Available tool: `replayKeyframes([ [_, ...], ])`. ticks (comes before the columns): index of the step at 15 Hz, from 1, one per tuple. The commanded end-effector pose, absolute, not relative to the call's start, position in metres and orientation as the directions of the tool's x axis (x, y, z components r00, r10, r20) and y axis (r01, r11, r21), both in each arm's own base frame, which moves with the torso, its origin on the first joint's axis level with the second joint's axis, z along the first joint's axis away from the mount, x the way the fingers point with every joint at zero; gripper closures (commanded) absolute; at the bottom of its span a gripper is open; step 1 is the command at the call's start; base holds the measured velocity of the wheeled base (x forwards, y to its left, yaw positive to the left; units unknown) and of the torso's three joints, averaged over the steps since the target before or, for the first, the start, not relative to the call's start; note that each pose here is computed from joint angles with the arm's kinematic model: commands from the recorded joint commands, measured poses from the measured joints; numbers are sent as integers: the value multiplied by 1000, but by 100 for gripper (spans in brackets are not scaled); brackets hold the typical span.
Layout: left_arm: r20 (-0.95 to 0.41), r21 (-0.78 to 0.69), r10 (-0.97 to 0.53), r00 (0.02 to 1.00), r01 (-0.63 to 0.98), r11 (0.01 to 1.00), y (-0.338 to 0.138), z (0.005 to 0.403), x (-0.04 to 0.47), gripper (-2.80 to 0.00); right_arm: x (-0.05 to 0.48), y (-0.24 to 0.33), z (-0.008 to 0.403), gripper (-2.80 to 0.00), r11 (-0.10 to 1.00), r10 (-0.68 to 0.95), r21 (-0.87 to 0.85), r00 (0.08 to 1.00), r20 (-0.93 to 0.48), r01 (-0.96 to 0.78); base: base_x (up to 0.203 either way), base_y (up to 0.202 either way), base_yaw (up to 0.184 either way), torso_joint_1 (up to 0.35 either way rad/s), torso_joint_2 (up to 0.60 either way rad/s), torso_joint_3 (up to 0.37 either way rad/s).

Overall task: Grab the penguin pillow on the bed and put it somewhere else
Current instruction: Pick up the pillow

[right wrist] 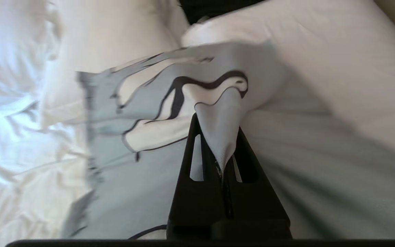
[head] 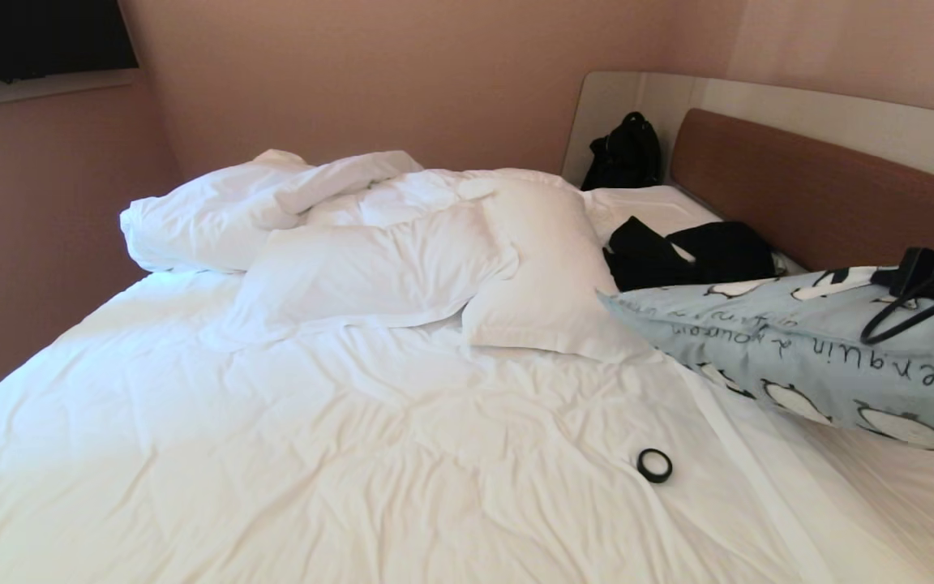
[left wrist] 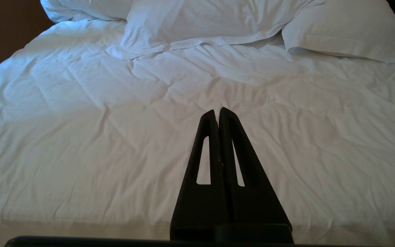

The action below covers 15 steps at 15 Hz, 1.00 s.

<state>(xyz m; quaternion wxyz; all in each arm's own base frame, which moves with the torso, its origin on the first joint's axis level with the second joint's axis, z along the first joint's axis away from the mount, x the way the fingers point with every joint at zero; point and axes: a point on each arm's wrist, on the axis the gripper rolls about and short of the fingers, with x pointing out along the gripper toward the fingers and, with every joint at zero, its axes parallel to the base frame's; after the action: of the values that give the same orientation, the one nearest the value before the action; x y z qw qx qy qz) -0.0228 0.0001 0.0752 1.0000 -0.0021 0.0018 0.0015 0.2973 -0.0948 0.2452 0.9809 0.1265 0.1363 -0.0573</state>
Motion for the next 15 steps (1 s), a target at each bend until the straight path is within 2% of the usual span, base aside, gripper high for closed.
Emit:
replayKeyframes([
  [1, -5, -5, 3, 1000, -3, 1000, 0, 75, -23, 0, 286, -84, 262, 0, 961, -61, 251, 971, -230, 120, 0, 0, 0, 0, 0, 0],
  [6, -5, -5, 4, 1000, -4, 1000, 0, 75, -23, 0, 266, -63, 287, 0, 959, -19, 279, 989, -146, 59, 0, 0, 0, 0, 0, 0],
  [15, -5, -5, 3, 1000, -3, 1000, 0, 75, -23, 0, 256, -36, 304, 0, 950, 25, 313, 996, -87, 3, 0, 0, 0, 0, 0, 0],
])
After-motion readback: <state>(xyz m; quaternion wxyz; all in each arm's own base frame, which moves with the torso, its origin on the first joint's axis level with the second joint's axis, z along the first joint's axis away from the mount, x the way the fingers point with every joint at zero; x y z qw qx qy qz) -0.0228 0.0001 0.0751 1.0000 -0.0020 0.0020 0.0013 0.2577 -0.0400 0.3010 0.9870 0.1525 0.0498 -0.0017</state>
